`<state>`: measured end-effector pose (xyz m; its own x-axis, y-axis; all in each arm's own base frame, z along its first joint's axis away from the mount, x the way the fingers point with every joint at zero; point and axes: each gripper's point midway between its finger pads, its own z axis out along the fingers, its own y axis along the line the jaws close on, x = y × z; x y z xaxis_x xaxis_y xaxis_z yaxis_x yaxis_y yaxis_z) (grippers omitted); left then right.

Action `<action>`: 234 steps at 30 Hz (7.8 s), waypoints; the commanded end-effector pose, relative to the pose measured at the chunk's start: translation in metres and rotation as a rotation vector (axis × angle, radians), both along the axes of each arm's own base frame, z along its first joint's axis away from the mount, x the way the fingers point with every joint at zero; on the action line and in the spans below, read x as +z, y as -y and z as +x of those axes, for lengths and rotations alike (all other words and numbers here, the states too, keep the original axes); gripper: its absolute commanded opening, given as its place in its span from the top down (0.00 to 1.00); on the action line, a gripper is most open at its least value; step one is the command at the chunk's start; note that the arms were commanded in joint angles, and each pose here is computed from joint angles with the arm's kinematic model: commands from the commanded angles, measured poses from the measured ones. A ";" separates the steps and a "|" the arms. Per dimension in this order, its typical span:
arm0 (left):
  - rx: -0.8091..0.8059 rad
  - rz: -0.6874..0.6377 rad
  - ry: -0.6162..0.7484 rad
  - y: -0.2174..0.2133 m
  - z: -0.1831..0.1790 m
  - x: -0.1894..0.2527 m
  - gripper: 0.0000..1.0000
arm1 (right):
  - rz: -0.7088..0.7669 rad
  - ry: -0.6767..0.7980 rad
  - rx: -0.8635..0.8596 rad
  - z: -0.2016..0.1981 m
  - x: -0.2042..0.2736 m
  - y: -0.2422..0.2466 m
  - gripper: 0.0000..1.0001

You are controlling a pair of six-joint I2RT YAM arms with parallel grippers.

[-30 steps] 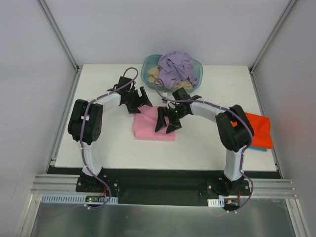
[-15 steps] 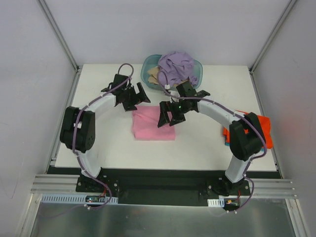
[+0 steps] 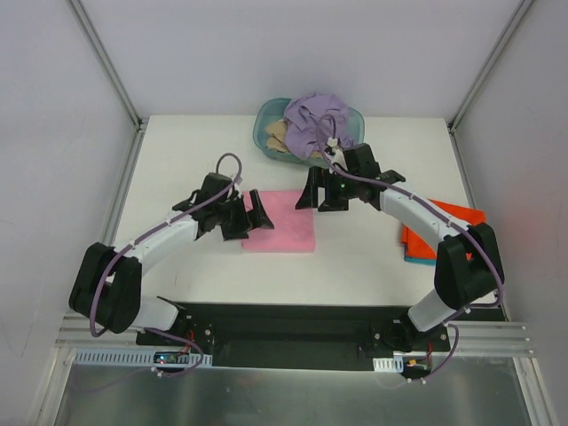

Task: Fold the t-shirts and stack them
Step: Smooth out wrinkles on the folded tshirt, then put the neatly folded tshirt into the corner of the board with the right arm

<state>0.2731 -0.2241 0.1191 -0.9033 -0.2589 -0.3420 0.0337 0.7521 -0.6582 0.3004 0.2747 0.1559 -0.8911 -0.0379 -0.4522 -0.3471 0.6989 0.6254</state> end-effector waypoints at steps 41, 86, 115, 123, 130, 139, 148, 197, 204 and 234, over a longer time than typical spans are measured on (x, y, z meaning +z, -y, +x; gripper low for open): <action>0.344 0.260 0.171 -0.101 -0.011 0.036 0.01 | -0.359 -0.035 -0.263 0.032 -0.089 0.014 0.13; 0.315 0.284 0.233 -0.109 -0.007 0.045 0.01 | -1.073 0.170 -0.268 -0.038 -0.056 0.146 0.99; 0.274 0.341 0.226 -0.115 -0.013 0.028 0.01 | -1.351 0.374 -0.393 -0.027 0.076 0.296 0.99; 0.249 0.347 0.218 -0.113 -0.013 0.025 0.01 | -1.321 0.357 -0.442 -0.025 0.102 0.304 0.99; 0.275 0.367 0.222 -0.120 -0.012 0.024 0.01 | -1.281 0.358 -0.478 -0.026 0.125 0.306 0.99; 0.280 0.372 0.218 -0.121 -0.011 0.023 0.01 | -1.194 0.299 -0.483 -0.028 0.120 0.315 0.99; 0.283 0.377 0.214 -0.122 -0.011 0.021 0.01 | -1.224 0.061 -0.464 -0.019 0.063 0.362 0.99; 0.406 0.210 0.283 -0.122 -0.028 0.054 0.01 | -0.383 0.554 -0.740 -0.010 0.055 0.277 0.03; 0.447 0.164 0.336 -0.128 -0.039 0.062 0.01 | -0.604 0.420 -1.133 -0.013 0.028 0.361 0.03; 0.412 0.173 0.315 -0.127 -0.049 0.058 0.01 | -0.317 0.201 -1.355 -0.012 -0.007 0.421 0.03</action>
<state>0.2238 -0.1037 0.1699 -0.6132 -0.4714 -0.6339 -0.1018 0.8429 -0.5284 0.2538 -0.1607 0.0803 -0.2745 0.7240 -0.6328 0.8030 0.5347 0.2634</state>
